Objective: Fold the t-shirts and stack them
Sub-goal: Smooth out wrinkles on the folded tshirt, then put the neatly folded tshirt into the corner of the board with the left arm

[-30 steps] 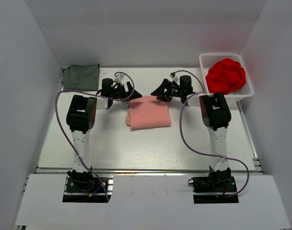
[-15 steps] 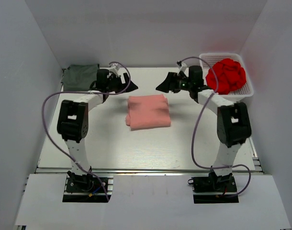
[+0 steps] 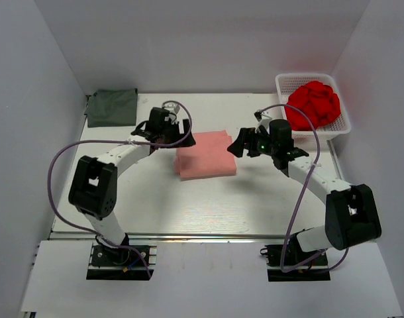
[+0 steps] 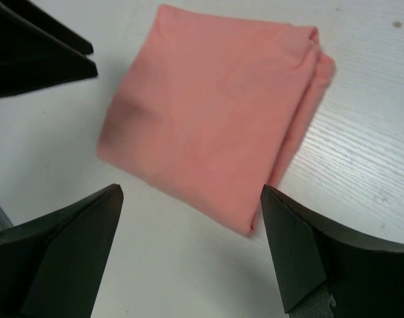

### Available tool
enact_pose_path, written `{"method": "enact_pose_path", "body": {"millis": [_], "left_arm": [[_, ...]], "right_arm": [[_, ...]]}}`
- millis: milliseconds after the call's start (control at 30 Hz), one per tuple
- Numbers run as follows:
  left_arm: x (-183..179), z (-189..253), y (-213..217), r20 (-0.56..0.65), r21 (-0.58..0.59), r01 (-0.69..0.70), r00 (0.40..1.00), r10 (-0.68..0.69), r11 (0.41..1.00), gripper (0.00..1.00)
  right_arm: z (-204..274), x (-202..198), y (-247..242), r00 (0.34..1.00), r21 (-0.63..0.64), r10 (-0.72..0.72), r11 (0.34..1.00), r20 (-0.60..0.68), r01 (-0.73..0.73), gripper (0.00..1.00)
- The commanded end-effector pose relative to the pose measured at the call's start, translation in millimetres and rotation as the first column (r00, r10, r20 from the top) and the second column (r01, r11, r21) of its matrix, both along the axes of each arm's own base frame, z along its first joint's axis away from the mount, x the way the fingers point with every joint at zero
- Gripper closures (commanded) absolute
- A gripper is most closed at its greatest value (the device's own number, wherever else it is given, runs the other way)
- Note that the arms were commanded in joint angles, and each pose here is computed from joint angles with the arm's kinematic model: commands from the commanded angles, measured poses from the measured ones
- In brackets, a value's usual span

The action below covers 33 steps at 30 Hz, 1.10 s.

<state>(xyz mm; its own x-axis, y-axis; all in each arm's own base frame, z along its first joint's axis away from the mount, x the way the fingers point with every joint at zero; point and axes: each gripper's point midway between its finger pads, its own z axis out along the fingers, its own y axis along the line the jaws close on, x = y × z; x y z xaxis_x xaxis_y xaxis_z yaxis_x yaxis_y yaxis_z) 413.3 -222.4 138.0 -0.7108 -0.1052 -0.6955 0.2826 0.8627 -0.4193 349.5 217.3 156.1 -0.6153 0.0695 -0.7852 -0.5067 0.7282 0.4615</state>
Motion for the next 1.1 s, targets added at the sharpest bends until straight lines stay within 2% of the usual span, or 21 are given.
{"method": "enact_pose_path", "body": {"millis": [0, 133, 367, 567, 600, 767, 800, 867, 900, 967, 1067], "left_arm": [[-19.5, -44.2, 13.4, -0.144, 0.100, -0.056, 0.987, 0.070, 0.993, 0.00], [-18.7, -57.1, 10.9, -0.162, 0.131, -0.078, 0.982, 0.099, 0.988, 0.00], [-17.9, -86.4, 17.3, -0.202, 0.202, -0.107, 0.968, 0.148, 0.974, 0.00], [-12.2, -102.0, 8.4, -0.200, 0.170, -0.088, 0.972, 0.121, 0.982, 0.00], [-15.3, -110.1, 8.0, -0.214, 0.169, -0.080, 0.970, 0.115, 0.982, 0.03], [-17.7, -116.0, -7.2, -0.215, 0.095, -0.026, 0.975, 0.046, 0.995, 0.21], [-15.6, -114.6, -8.1, -0.206, 0.090, -0.027, 0.978, 0.045, 0.996, 0.29], [-13.1, -118.1, -13.5, -0.205, 0.096, -0.011, 0.978, 0.031, 0.995, 0.38], [-11.7, -120.7, -11.8, -0.205, 0.112, -0.011, 0.978, 0.034, 0.994, 0.50], [-9.1, -124.0, -11.0, -0.206, 0.121, -0.018, 0.978, 0.043, 0.992, 0.60], [-3.7, -121.3, -8.7, -0.180, 0.143, -0.016, 0.983, 0.042, 0.990, 0.82]], "right_arm": [[14.8, 6.9, -18.5, 0.993, -0.043, -0.087, 0.995, 0.080, 0.090, 0.10], [5.4, 1.5, -25.0, 0.994, -0.078, -0.098, 0.992, 0.045, 0.101, 0.10], [-9.1, -17.3, -26.1, 0.997, -0.064, -0.081, 0.995, -0.006, 0.081, 0.10], [-17.9, -33.9, -34.4, 0.995, -0.080, -0.097, 0.992, -0.029, 0.095, 0.10], [-18.7, -35.3, -35.3, 0.995, -0.083, -0.098, 0.992, -0.029, 0.095, 0.10], [-26.5, -37.8, -45.7, 0.990, -0.120, -0.140, 0.983, -0.025, 0.136, 0.10], [-29.0, -38.0, -47.1, 0.989, -0.123, -0.145, 0.982, -0.026, 0.141, 0.10], [-30.3, -39.9, -45.3, 0.989, -0.112, -0.144, 0.984, -0.038, 0.139, 0.10], [-31.6, -41.1, -45.6, 0.988, -0.111, -0.146, 0.984, -0.042, 0.140, 0.10], [-33.0, -42.8, -45.9, 0.989, -0.111, -0.144, 0.984, -0.043, 0.139, 0.10], [-36.8, -40.2, -53.0, 0.983, -0.129, -0.181, 0.976, -0.032, 0.176, 0.10]]}}
